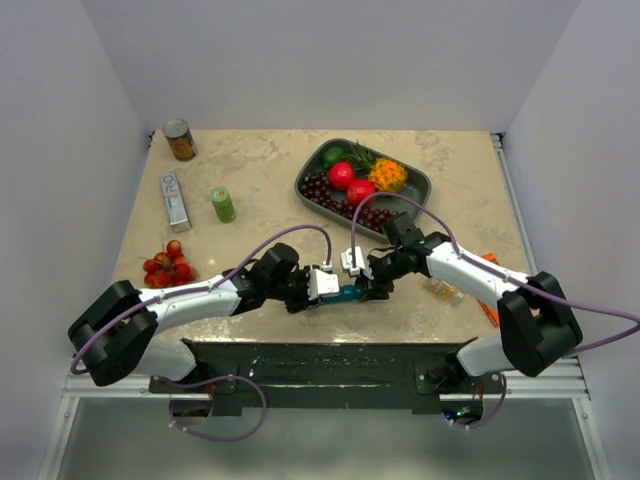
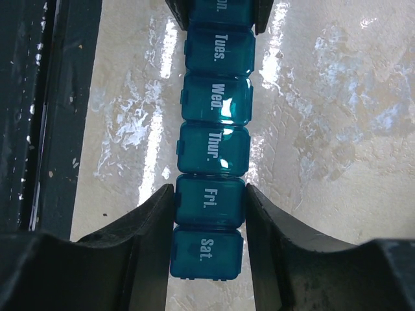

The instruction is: Sort the pills into containers

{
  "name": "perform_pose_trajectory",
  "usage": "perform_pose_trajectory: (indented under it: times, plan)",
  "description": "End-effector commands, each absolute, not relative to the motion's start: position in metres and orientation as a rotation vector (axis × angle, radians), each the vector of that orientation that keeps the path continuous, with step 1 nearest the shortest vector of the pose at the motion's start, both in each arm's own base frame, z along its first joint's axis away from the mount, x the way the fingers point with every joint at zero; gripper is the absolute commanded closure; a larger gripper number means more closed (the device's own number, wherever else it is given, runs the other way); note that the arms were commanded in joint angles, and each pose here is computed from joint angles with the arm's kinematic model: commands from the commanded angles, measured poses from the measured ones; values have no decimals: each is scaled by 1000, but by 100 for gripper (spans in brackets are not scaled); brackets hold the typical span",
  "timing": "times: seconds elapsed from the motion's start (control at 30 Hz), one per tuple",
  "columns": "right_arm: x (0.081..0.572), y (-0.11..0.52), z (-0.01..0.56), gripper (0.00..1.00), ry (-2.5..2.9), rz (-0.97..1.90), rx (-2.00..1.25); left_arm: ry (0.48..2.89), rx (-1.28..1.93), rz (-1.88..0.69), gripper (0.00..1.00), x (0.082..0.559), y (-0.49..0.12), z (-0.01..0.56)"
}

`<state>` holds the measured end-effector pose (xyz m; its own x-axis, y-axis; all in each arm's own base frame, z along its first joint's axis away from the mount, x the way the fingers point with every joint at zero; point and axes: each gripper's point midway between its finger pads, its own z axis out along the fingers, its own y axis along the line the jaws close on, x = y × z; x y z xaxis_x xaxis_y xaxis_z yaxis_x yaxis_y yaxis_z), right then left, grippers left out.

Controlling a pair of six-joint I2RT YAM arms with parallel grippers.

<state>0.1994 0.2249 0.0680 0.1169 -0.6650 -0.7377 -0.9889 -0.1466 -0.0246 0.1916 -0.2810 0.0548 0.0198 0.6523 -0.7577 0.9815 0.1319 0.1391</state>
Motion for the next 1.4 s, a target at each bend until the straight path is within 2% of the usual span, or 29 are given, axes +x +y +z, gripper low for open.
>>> perform_pose_trajectory:
  times: [0.0, 0.13, 0.33, 0.47, 0.5, 0.57, 0.7, 0.93, 1.0, 1.07, 1.1, 1.17, 1.37]
  plan:
    - [204, 236, 82, 80, 1611, 849, -1837, 1633, 1524, -546, 100, 210, -291, 80]
    - [198, 243, 80, 83, 1720, 999, -1803, 1590, 1544, -474, 100, 212, -287, 79]
    - [193, 249, 74, 82, 1812, 1170, -1778, 1584, 1611, -379, 100, 206, -275, 61]
    - [207, 245, 76, 64, 1851, 1120, -1719, 1583, 1652, -369, 100, 200, -274, 53]
    - [216, 243, 79, 54, 1844, 1086, -1697, 1581, 1658, -370, 100, 200, -274, 52]
    - [224, 237, 80, 48, 1883, 1033, -1649, 1579, 1674, -385, 100, 196, -276, 50]
    - [256, 227, 82, 47, 1923, 849, -1531, 1578, 1686, -404, 100, 192, -278, 49]
    - [260, 225, 83, 47, 1921, 814, -1509, 1581, 1678, -418, 100, 192, -281, 52]
    - [235, 225, 83, 43, 1836, 904, -1652, 1586, 1675, -421, 100, 193, -281, 52]
    - [219, 227, 87, 27, 1757, 941, -1734, 1593, 1674, -418, 100, 193, -281, 51]
    - [215, 227, 84, 23, 1728, 926, -1772, 1598, 1676, -419, 100, 193, -281, 49]
    - [212, 223, 78, 20, 1733, 900, -1793, 1604, 1677, -426, 100, 192, -282, 49]
    - [207, 229, 60, 20, 1734, 797, -1884, 1610, 1658, -454, 100, 192, -286, 53]
